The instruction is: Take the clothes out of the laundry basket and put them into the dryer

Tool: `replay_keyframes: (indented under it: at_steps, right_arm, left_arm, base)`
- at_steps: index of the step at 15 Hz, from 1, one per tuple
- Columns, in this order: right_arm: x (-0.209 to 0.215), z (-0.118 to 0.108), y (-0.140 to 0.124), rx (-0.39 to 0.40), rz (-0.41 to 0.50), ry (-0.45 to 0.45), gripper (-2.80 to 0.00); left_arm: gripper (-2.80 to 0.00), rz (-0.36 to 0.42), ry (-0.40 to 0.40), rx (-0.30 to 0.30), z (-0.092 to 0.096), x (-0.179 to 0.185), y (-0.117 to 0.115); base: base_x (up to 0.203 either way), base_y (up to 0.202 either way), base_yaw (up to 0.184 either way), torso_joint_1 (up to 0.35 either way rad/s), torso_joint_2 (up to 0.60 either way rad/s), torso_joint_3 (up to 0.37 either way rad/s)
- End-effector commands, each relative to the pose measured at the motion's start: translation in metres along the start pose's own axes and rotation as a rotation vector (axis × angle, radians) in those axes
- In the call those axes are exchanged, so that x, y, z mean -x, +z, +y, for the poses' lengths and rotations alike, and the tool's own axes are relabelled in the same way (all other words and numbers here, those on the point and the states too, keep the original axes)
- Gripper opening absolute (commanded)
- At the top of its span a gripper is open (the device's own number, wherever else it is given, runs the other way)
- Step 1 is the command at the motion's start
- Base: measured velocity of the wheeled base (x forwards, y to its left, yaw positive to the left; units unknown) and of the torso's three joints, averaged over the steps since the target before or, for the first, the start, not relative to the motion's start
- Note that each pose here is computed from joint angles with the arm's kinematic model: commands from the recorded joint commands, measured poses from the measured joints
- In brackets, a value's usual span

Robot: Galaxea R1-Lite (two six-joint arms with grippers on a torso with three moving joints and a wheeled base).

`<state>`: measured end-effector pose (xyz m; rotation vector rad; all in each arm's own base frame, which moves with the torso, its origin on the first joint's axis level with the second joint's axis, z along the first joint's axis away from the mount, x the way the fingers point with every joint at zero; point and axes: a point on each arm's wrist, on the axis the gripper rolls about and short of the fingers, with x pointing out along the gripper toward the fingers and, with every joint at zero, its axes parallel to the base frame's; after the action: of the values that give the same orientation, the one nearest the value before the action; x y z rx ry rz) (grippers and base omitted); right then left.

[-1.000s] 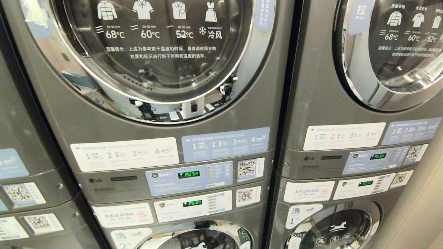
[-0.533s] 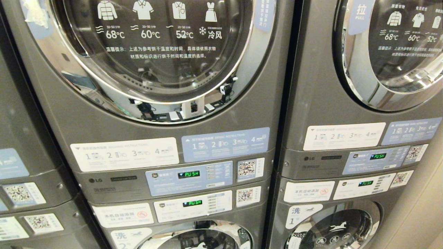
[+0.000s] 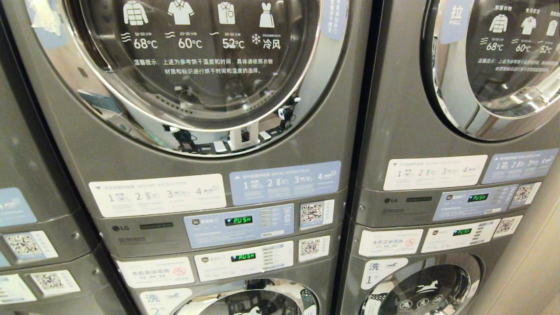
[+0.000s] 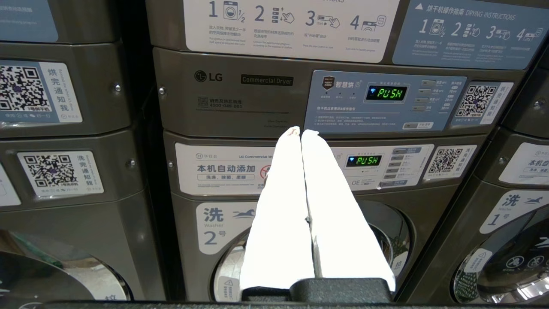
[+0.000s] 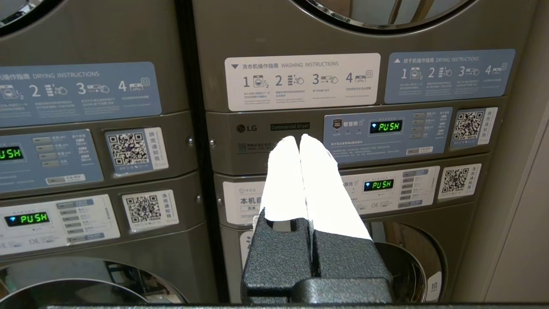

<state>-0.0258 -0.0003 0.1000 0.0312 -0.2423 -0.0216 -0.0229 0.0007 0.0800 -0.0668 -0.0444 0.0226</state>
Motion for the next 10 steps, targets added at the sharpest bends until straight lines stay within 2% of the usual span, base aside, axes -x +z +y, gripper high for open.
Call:
replay_keyframes:
  at_steps: [1, 10]
  right_arm:
    - [-0.001, -0.0003, -0.0114, 0.003, 0.038, 0.0, -2.8]
    - [-0.001, -0.0004, -0.0114, -0.007, 0.038, -0.004, -2.8]
  left_arm:
    - [-2.8, 0.014, 0.001, 0.0, 0.0003, -0.001, -0.0043]
    - [-2.8, 0.014, 0.001, -0.001, 0.0003, -0.001, -0.0043]
  base:
    - [0.0, 0.0, 0.0, 0.0, 0.0, 0.0]
    - [0.0, 0.0, 0.0, 0.0, 0.0, 0.0]
